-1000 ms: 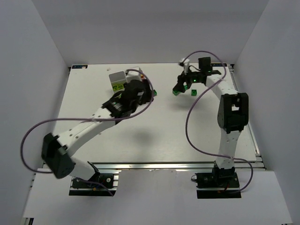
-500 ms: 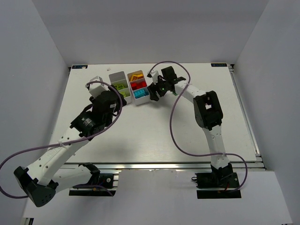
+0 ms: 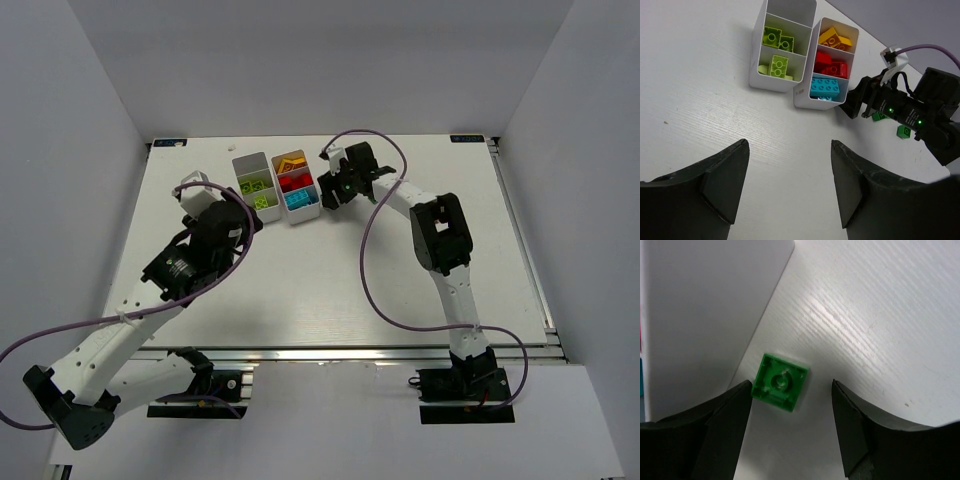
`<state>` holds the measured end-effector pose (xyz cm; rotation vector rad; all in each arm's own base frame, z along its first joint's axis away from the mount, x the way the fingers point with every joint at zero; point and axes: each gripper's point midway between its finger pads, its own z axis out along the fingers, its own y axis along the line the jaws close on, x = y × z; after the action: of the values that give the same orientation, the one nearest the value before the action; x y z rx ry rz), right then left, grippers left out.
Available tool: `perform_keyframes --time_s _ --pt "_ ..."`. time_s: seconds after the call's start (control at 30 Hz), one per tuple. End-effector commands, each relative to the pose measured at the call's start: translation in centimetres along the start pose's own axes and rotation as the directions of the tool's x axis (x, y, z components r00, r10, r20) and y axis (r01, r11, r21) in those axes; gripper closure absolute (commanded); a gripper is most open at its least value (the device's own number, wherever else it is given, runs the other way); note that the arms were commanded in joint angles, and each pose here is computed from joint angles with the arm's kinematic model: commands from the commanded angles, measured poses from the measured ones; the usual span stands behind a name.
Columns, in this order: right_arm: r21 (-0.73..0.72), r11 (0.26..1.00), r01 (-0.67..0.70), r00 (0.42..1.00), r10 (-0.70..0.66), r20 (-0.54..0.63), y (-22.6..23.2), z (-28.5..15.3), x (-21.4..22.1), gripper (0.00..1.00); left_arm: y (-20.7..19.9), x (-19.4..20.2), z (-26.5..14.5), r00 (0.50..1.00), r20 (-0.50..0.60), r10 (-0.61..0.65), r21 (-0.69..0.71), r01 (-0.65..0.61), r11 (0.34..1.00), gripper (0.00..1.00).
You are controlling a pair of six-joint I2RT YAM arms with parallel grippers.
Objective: Sort the legos into containers by color
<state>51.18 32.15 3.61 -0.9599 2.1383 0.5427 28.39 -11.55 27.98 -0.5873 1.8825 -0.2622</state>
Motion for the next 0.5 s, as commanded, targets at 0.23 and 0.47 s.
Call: perform_keyframes --time_s 0.23,0.47 --pt "0.071 0.997 -0.036 0.996 0.03 0.087 -1.1 0.6 -2.1 0.62 0.2 0.9 0.0 0.995 -0.01 -0.095 0.017 0.095 0.995 0.24" --pt "0.008 0.999 0.045 0.983 -0.046 0.179 -1.0 -4.7 -2.5 0.98 -4.0 3.3 0.8 0.989 -0.112 -0.1 0.197 0.121 0.973 0.2"
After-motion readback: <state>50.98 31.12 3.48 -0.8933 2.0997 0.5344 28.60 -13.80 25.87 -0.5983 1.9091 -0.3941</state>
